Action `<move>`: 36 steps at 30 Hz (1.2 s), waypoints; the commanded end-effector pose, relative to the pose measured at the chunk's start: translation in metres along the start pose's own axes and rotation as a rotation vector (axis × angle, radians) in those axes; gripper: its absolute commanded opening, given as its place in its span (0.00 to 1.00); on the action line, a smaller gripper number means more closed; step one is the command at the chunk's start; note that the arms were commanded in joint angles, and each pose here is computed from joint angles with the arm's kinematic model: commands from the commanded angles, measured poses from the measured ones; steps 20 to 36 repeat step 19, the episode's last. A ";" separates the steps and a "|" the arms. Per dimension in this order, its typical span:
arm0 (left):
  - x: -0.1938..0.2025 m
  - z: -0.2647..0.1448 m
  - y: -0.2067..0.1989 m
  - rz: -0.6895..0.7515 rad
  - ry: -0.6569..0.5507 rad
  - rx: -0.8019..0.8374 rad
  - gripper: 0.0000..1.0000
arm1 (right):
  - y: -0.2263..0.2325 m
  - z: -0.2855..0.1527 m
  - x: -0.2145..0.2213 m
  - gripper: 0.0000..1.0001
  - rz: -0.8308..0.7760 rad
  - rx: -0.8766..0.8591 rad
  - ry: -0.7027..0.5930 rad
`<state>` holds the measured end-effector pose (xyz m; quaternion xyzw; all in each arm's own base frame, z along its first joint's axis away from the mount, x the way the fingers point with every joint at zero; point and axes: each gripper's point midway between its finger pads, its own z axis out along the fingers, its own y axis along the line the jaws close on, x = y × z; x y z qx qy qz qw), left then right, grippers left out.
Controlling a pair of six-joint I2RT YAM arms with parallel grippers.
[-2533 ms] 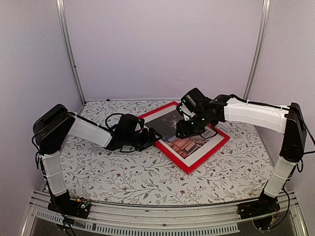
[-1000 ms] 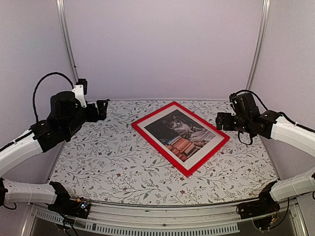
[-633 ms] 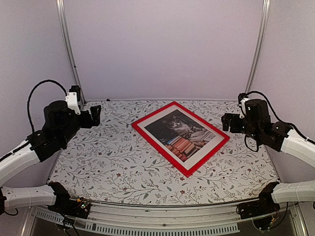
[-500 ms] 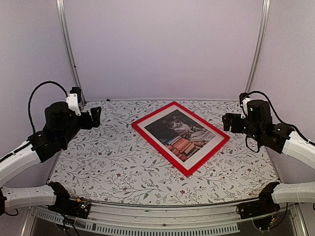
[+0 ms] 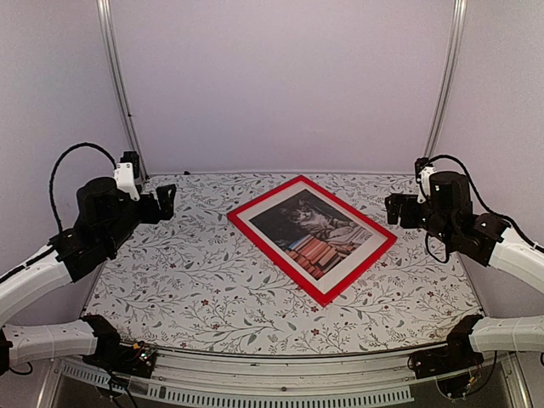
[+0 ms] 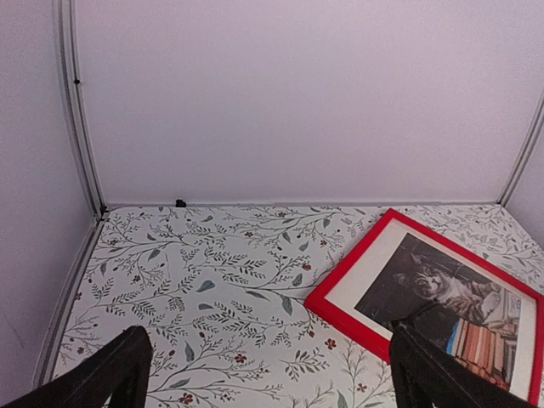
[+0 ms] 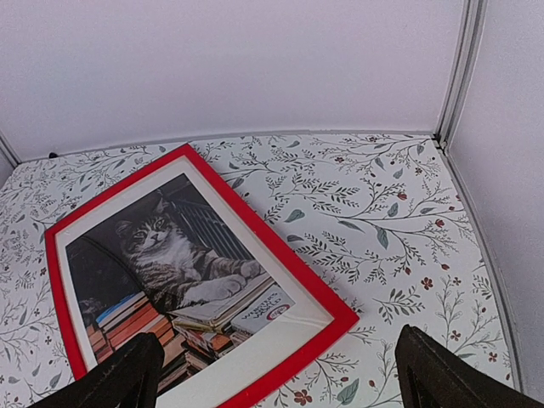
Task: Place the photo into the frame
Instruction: Reset both arms
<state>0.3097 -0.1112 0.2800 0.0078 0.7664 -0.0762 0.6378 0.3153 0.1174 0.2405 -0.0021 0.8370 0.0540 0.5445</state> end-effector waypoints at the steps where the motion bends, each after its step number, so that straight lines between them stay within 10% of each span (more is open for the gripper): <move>1: -0.004 0.001 0.001 -0.017 -0.022 0.005 1.00 | -0.001 -0.001 -0.005 0.99 0.003 0.002 -0.022; 36: 0.000 0.002 0.000 -0.021 -0.011 0.015 1.00 | -0.001 -0.002 -0.005 0.99 0.011 -0.002 -0.020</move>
